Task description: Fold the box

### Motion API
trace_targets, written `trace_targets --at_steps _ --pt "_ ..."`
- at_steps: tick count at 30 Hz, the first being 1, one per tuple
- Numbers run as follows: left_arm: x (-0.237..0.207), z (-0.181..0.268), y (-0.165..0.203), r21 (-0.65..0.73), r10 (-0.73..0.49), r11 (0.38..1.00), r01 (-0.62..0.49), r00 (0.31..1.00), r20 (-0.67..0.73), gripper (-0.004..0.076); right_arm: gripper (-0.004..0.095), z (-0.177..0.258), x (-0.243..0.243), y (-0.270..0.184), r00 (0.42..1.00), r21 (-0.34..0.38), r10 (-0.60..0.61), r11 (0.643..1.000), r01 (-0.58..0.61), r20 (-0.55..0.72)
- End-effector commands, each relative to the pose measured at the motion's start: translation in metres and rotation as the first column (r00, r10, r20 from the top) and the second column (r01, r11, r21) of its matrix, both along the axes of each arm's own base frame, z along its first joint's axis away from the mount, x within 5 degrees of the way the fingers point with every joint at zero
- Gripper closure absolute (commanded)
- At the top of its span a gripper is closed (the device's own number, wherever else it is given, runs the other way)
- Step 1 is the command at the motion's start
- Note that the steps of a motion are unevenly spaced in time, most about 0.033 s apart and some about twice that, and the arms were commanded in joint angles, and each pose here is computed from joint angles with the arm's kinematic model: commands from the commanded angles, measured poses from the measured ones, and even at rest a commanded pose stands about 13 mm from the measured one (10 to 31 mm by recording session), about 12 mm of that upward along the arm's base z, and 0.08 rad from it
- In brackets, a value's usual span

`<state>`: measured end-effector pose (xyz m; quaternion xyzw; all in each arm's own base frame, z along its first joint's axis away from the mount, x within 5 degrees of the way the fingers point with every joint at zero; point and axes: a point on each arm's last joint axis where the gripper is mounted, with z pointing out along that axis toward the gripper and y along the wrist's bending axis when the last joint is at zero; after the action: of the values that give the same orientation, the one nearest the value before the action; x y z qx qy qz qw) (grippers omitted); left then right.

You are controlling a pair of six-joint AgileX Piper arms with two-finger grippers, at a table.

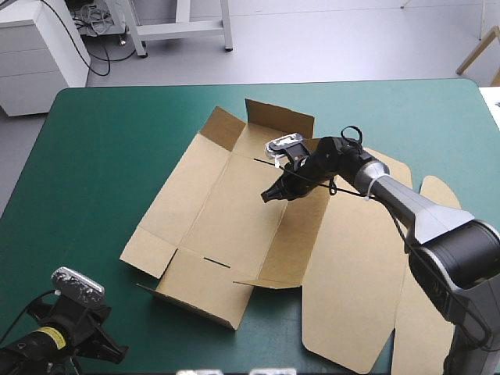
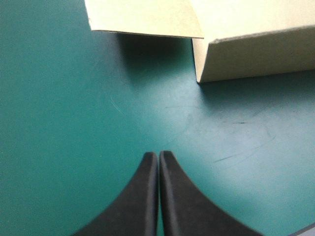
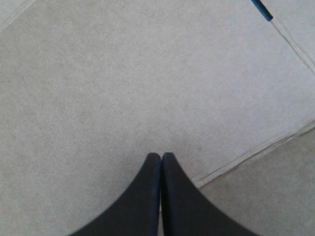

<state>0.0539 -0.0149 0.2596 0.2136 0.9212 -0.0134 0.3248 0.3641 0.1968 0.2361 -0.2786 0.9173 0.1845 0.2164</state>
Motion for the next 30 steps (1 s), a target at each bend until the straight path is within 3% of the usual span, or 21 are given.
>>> trace_targets --at_steps 1,30 --pt "0.004 0.009 -0.002 -0.024 -0.001 1.000 0.003 0.998 0.061 0.0734 0.0927 0.031 0.000 0.000 0.996 0.056 -0.018 0.998 0.013 0.093" --pt "0.004 0.009 -0.002 -0.024 -0.001 1.000 0.003 0.998 0.061 0.0734 0.0927 0.043 -0.006 -0.007 0.995 0.025 -0.028 0.999 0.026 0.097"
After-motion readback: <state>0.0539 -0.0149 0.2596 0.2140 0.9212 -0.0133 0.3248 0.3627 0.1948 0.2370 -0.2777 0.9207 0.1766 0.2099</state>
